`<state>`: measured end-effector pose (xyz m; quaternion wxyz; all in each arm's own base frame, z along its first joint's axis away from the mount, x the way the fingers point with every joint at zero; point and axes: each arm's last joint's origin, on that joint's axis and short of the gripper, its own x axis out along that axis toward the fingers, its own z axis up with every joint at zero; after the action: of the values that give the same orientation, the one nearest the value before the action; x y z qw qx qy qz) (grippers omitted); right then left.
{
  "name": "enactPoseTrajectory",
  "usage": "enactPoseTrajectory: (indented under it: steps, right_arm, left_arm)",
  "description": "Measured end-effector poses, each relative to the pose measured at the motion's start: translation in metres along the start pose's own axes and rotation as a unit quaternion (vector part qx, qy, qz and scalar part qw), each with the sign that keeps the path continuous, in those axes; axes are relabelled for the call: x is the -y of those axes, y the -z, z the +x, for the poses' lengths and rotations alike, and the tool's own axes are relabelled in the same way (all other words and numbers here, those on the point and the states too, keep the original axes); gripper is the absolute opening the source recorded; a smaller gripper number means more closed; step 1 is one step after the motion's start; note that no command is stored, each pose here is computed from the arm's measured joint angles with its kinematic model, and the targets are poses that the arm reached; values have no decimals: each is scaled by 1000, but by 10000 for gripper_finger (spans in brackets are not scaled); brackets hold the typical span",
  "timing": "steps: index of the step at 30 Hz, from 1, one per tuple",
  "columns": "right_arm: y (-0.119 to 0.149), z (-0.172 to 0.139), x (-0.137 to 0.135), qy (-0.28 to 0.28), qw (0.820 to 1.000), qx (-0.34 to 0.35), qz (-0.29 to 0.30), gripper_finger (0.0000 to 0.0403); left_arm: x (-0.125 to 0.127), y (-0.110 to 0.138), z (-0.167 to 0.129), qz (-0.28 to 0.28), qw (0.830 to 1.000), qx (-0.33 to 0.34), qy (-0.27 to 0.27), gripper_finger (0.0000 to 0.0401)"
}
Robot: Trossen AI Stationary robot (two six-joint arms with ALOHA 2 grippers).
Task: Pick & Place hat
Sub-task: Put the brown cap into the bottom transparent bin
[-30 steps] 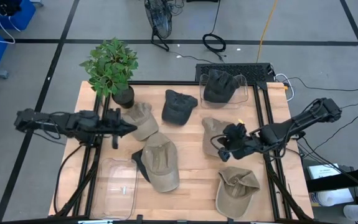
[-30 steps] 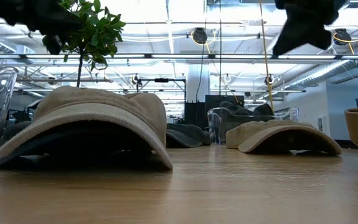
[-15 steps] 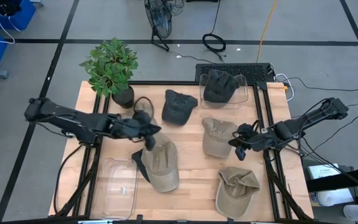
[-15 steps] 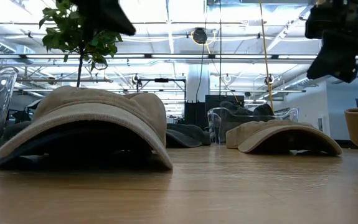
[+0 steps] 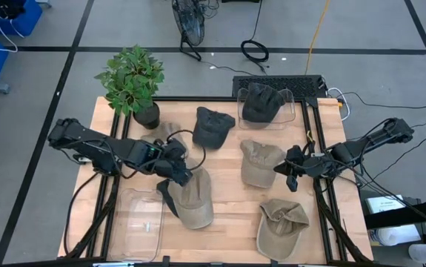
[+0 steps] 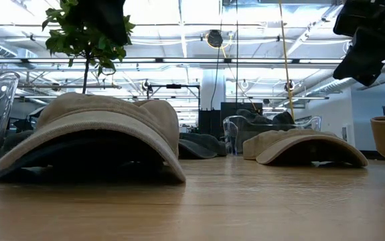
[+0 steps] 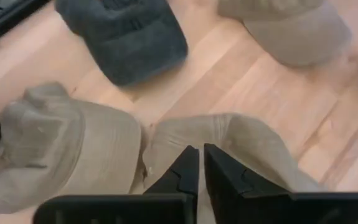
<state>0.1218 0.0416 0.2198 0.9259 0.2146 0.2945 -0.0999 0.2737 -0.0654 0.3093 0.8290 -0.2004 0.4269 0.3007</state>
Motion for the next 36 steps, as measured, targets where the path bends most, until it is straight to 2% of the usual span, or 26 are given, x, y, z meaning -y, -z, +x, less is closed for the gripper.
enactPoseTrajectory:
  steps: [7, 11, 17, 23, 29, 36]
  right_arm:
    - [-2, 0, -1, -6, 1000, 9, 20, 0]
    - [-4, 0, -4, -17, 999, 22, 32, 0]
    - [-8, 0, -4, -4, 998, 54, 34, 0]
    - [-8, 1, -4, 5, 997, 59, 47, 0]
    - [-8, 1, -4, 14, 997, 65, 38, 0]
    - [-8, 2, -4, 17, 997, 65, 33, 0]
  left_arm:
    - [1, 1, 1, 131, 991, -25, 24, 112]
    - [2, 3, 1, 178, 981, -51, 53, 163]
    - [5, 10, 9, 221, 972, -65, 56, 239]
    - [3, 25, 32, 229, 969, -80, 43, 296]
    - [0, 38, 58, 225, 968, -105, 29, 310]
    - [-4, 45, 80, 221, 966, -136, 1, 277]
